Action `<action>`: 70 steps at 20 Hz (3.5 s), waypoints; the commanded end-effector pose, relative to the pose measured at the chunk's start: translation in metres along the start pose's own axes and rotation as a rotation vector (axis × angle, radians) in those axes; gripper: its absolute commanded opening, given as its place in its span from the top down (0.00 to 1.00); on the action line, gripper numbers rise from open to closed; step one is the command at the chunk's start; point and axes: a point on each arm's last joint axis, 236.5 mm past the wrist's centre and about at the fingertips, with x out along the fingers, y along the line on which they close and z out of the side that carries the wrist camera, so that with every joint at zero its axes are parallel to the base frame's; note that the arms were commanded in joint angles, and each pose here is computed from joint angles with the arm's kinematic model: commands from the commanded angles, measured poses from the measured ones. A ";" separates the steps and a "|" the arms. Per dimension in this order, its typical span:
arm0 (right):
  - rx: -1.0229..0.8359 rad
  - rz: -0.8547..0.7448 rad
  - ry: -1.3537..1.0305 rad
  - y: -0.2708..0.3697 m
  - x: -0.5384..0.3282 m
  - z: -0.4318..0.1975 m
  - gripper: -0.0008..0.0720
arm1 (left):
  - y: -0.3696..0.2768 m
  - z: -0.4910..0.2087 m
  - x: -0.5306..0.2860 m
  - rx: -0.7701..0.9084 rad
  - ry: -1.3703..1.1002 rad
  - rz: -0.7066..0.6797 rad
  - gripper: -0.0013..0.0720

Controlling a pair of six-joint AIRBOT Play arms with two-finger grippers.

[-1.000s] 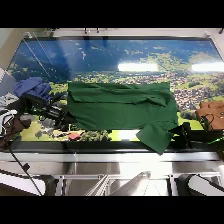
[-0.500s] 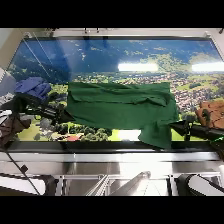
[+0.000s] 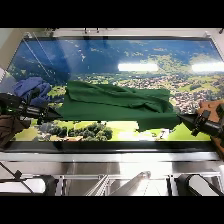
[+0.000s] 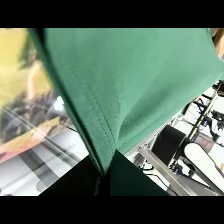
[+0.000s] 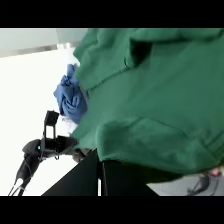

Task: Fold the shirts.

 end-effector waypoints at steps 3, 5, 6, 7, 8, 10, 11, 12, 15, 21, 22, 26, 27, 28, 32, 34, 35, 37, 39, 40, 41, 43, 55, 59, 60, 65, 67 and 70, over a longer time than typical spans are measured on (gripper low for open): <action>-0.024 0.024 -0.167 0.006 -0.004 0.041 0.96 | -0.016 0.014 0.007 0.072 -0.009 0.026 0.94; -0.033 0.034 -0.234 0.007 -0.007 0.064 0.96 | -0.032 0.035 0.004 0.126 -0.023 0.052 0.94; -0.045 0.029 -0.245 0.006 -0.008 0.073 0.96 | -0.040 0.048 0.002 0.142 -0.030 0.062 0.94; -0.050 0.015 -0.245 0.003 -0.005 0.081 0.96 | -0.046 0.064 0.000 0.146 -0.041 0.072 0.94; -0.063 -0.003 -0.238 0.000 0.001 0.088 0.96 | -0.049 0.079 -0.001 0.148 -0.050 0.078 0.94; -0.098 -0.051 -0.230 -0.008 0.021 0.105 0.96 | -0.050 0.107 0.000 0.140 -0.062 0.085 0.94; -0.116 -0.080 -0.230 -0.014 0.031 0.116 0.96 | -0.047 0.120 0.001 0.126 -0.068 0.086 0.94; -0.135 -0.113 -0.225 -0.021 0.043 0.128 0.96 | -0.044 0.131 0.005 0.121 -0.066 0.087 0.94; -0.142 -0.146 -0.169 -0.038 0.079 0.148 0.96 | -0.031 0.160 0.011 0.091 -0.068 0.085 0.94; -0.202 -0.213 -0.167 -0.065 0.102 0.172 0.96 | -0.032 0.197 0.032 0.133 -0.062 0.097 0.95; -0.232 -0.222 -0.176 -0.065 0.101 0.176 0.96 | -0.034 0.198 0.038 0.151 -0.043 0.099 0.95; -0.295 -0.224 -0.178 -0.060 0.101 0.181 0.89 | -0.030 0.194 0.052 0.145 -0.006 0.100 0.95; -0.300 -0.222 -0.180 -0.058 0.100 0.183 0.63 | -0.028 0.191 0.053 0.135 0.006 0.097 0.94; -0.308 -0.212 -0.176 -0.054 0.101 0.183 0.49 | -0.027 0.187 0.052 0.132 0.024 0.094 0.69; -0.382 -0.090 -0.096 -0.005 0.087 0.178 0.47 | -0.051 0.180 0.022 0.187 0.012 0.093 0.51; -0.327 -0.214 -0.041 -0.019 0.063 0.179 0.25 | -0.070 0.180 -0.004 0.225 -0.048 0.101 0.47; -0.302 -0.307 -0.006 -0.036 0.054 0.176 0.10 | -0.077 0.177 -0.017 0.235 -0.070 0.103 0.47; -0.284 -0.418 0.058 -0.061 0.047 0.166 0.10 | -0.087 0.164 -0.036 0.230 -0.095 0.105 0.00; -0.269 -0.431 0.103 -0.072 0.059 0.156 0.02 | -0.091 0.151 -0.050 0.218 -0.114 0.103 0.00; -0.258 -0.433 0.128 -0.079 0.067 0.151 0.02 | -0.093 0.144 -0.053 0.216 -0.118 0.103 0.00; -0.242 -0.437 0.149 -0.086 0.075 0.146 0.02 | -0.094 0.138 -0.057 0.208 -0.128 0.101 0.00; -0.193 -0.440 0.184 -0.100 0.088 0.138 0.02 | -0.093 0.128 -0.065 0.203 -0.140 0.099 0.00; -0.149 -0.263 0.335 -0.050 0.146 0.096 0.96 | -0.106 0.126 0.010 0.226 -0.137 0.118 0.54; -0.183 -0.287 0.430 -0.028 0.118 0.080 0.96 | -0.150 0.131 0.101 0.422 -0.100 0.156 0.96; -0.191 -0.349 0.464 -0.036 0.107 0.074 0.96 | -0.158 0.129 0.130 0.467 -0.073 0.172 0.96; -0.218 -0.463 0.502 -0.043 0.077 0.069 0.96 | -0.176 0.110 0.265 0.597 0.055 0.265 0.95; -0.244 -0.446 0.515 -0.035 0.072 0.065 0.96 | -0.176 0.100 0.295 0.575 0.098 0.267 0.95; -0.253 -0.419 0.565 -0.024 0.059 0.054 0.96 | -0.161 0.088 0.317 0.518 0.133 0.284 0.95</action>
